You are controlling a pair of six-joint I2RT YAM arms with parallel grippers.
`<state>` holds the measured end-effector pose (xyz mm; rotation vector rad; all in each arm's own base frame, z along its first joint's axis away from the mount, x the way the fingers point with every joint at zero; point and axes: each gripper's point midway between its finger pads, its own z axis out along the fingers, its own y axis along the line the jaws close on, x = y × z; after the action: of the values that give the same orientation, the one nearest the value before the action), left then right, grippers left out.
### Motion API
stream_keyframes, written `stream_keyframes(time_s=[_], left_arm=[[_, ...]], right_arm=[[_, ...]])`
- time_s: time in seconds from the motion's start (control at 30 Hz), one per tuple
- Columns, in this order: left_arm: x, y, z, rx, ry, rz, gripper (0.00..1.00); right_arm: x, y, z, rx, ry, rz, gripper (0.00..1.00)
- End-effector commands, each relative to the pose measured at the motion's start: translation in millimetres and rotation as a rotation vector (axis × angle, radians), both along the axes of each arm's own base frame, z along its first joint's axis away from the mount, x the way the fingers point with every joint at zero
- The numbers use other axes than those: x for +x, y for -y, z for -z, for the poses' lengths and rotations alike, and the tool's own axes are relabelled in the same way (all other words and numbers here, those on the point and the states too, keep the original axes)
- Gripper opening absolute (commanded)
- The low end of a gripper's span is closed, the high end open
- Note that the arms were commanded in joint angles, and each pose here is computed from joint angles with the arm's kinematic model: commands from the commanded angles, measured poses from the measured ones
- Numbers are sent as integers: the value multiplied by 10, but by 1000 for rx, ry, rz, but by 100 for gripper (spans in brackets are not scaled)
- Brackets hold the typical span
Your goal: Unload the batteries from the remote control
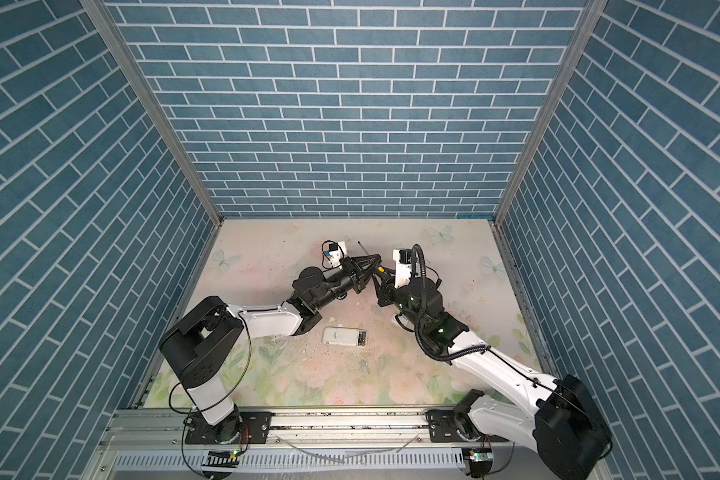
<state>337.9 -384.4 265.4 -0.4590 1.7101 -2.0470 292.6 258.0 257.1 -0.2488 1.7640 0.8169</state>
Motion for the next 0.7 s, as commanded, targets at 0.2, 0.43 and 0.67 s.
stream_keyframes(time_s=[0.2, 0.43, 0.67], left_arm=[[-283, 152, 9, 18, 20, 96, 0], [-295, 107, 34, 26, 24, 83, 0], [-223, -58, 91, 87, 54, 38, 27]], right_arm=[[-41, -6, -448, 32, 133, -16, 15], [-5, 6, -473, 18, 134, 3, 0], [-27, 70, -392, -50, 60, 17, 0]])
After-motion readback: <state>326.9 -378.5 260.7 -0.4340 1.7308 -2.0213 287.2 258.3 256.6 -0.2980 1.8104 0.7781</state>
